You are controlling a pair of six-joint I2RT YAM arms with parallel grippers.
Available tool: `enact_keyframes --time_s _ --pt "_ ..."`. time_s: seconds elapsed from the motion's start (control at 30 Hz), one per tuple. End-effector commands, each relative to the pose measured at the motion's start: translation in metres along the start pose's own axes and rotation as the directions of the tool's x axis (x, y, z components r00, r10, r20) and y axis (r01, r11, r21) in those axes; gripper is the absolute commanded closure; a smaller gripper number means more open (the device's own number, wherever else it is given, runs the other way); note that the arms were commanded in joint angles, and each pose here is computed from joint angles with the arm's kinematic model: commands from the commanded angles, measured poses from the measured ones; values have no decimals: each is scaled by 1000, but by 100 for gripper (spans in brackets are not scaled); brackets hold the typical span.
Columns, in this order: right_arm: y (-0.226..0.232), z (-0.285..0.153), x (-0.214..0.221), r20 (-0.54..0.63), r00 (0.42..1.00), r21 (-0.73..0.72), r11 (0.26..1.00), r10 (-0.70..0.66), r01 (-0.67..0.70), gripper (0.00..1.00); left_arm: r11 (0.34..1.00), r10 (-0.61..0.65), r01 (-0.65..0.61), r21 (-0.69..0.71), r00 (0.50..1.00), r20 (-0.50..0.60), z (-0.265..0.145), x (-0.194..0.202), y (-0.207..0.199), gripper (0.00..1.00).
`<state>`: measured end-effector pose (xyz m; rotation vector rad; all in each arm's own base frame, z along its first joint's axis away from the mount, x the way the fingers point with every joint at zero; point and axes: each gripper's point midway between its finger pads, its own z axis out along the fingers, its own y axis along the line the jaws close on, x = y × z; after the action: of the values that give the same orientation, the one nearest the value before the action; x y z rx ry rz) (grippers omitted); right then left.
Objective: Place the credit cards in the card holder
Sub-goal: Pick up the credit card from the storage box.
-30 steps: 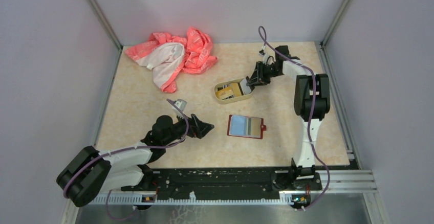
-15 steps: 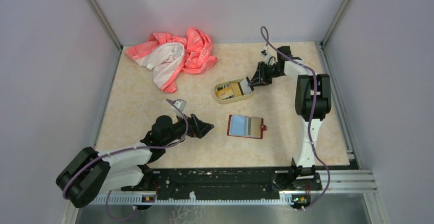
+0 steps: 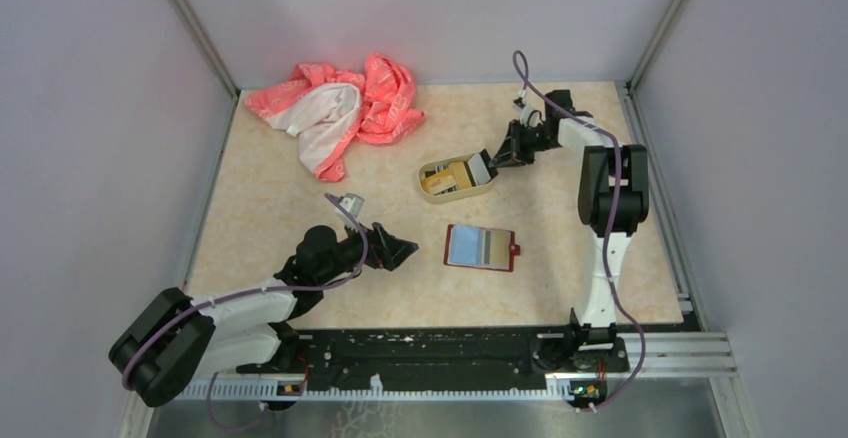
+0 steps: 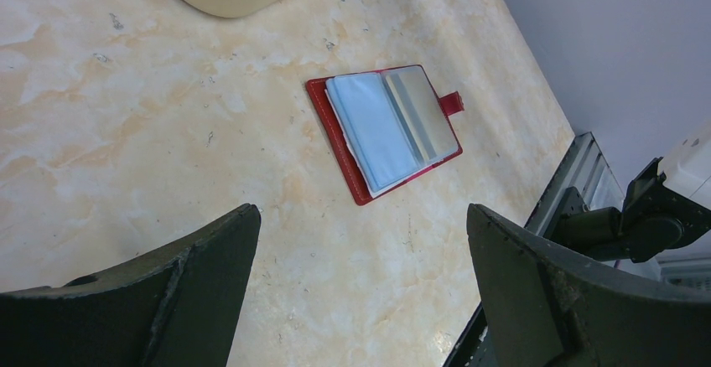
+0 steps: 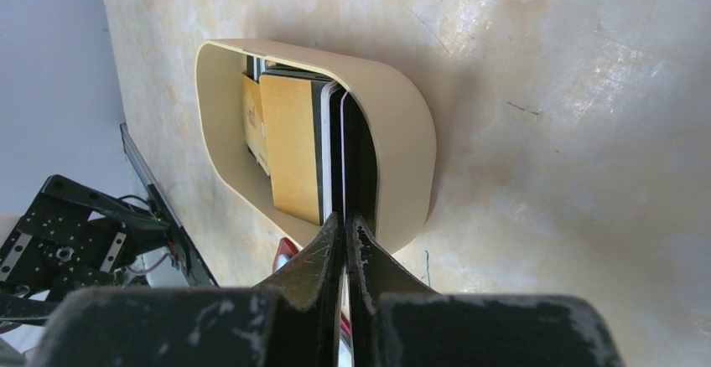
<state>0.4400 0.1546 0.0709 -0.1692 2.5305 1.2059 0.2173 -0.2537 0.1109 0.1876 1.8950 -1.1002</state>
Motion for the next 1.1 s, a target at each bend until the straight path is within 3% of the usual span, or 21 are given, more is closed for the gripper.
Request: enact_keyframes --time_s 0.0,0.73,0.93,1.07 --pt "11 -13 -10 33 999 -16 999 -43 43 100 1000 0 -1 6 1000 15 -2 -3 -1 2" --pt "35 -62 -36 138 950 160 953 -282 259 100 997 0 -4 74 998 59 -5 -13 -16 2" --pt "75 -82 -37 201 905 90 927 -376 365 100 975 19 -61 214 981 194 -19 -33 -42 2" --pt "116 -91 -25 245 880 -76 897 -406 435 100 952 15 -91 291 967 253 -29 -42 -57 2"
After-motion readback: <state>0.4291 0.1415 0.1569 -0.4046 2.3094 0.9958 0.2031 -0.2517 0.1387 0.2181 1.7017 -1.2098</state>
